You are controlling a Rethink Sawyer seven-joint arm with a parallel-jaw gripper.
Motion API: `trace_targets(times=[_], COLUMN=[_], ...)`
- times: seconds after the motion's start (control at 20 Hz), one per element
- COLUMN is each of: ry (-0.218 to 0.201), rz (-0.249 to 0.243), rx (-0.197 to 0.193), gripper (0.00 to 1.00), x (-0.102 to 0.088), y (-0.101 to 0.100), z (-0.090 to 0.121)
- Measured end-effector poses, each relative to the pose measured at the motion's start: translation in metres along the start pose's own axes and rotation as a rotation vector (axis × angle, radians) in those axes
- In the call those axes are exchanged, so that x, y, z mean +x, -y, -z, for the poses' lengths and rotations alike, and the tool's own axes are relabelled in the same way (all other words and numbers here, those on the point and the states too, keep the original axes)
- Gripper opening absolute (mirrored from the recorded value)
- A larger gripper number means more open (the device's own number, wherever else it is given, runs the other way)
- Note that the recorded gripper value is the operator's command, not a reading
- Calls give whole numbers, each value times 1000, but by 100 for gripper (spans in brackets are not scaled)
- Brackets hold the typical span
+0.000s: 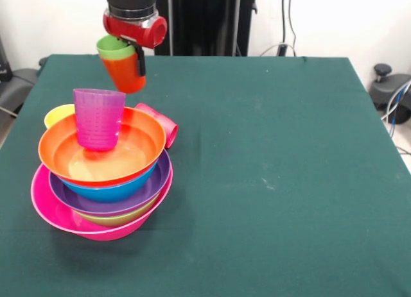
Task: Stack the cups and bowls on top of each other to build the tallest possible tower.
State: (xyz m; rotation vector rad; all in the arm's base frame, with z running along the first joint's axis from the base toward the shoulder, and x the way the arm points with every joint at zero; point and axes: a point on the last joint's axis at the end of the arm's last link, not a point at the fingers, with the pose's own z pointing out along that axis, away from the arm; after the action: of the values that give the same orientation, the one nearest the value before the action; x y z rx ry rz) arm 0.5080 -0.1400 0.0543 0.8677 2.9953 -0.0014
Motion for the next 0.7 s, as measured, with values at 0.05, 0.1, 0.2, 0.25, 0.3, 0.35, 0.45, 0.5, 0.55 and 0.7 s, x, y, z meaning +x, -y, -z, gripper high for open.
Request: trace_targets(times=[0.05, 0.1, 0.2, 0.25, 0.3, 0.35, 0.45, 0.5, 0.55, 0.7], ry=[-2, -4, -5, -5, -4, -2, 5, 7, 14, 24], rz=[-2, -7, -17, -21, -28, -32, -41, -42, -45, -42], rx=[-4, -11, -21, -25, -31, -35, -50, -53, -61, -69], gripper=[0, 0, 0, 0, 0, 0, 0, 0, 0, 0], x=[-1, -2, -5, -6, -8, -10, -16, -16, -20, -25], y=[2, 6, 11, 13, 15, 17, 19, 19, 19, 18], z=[-1, -3, -4, -5, -4, -4, -1, -1, 1, 7])
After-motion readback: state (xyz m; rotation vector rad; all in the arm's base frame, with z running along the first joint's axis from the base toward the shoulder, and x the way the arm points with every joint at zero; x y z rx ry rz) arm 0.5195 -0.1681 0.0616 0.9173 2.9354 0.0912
